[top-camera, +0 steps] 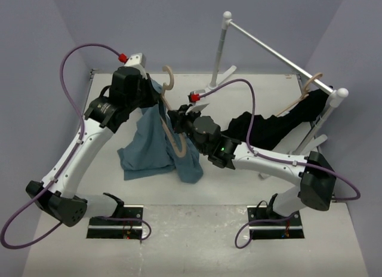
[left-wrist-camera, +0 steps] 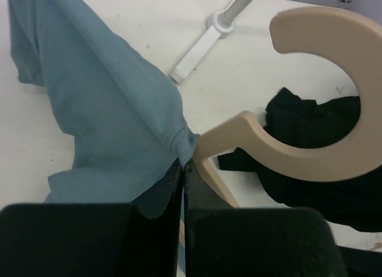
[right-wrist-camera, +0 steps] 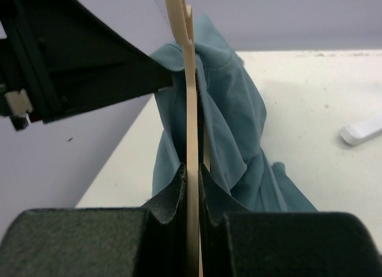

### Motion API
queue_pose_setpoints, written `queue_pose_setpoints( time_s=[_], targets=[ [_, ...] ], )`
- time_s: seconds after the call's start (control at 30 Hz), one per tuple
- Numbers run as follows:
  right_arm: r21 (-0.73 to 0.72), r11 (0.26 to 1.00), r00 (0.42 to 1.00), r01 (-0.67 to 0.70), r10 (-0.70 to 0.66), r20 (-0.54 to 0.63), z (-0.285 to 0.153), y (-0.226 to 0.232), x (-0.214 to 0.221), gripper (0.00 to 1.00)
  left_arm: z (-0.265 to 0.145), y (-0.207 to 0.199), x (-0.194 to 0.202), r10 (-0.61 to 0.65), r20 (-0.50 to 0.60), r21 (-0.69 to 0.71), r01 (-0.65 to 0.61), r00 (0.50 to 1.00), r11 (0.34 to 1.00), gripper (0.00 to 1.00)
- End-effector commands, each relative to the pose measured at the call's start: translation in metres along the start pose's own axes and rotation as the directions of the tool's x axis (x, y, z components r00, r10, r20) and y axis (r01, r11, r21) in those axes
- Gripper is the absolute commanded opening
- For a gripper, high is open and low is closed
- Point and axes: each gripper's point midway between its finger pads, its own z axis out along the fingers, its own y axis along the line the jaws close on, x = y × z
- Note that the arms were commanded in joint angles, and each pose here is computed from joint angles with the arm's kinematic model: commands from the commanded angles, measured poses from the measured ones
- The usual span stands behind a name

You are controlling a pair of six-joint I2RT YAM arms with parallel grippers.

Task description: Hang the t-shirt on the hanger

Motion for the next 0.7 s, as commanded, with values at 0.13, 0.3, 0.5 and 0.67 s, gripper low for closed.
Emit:
queue_pose_setpoints(
  time_s=[0.13,0.3,0.5,0.67],
  targets=[
    [-0.241,0.97,0.949,-0.039,0.112,0.295,-0.046,0.024,-0.1,0.0,-0.012,-0.009,-0.049,-0.011,0.087,0.048,0.007,0.996,0.999,0.0],
    [-0.269,0.963,0.969,0.01,0.057,0.241,-0.035,0.016,-0.087,0.0,-0.017,-0.055,-0.049,0.038,0.047,0.29,-0.05,0.998,0.956,0.0],
    [-0.332,0.939,0.979,-0.096,0.15,0.141,-0.007,-0.018,-0.074,0.0,-0.07,-0.103,-0.042,0.129,0.08,0.532,-0.152,0.988,0.833,0.0],
    [-0.338,0.938,0.972,-0.073,0.143,0.186,-0.012,-0.016,-0.099,0.0,-0.082,-0.098,-0.018,0.171,0.054,0.559,-0.171,0.984,0.811,0.0]
  ],
)
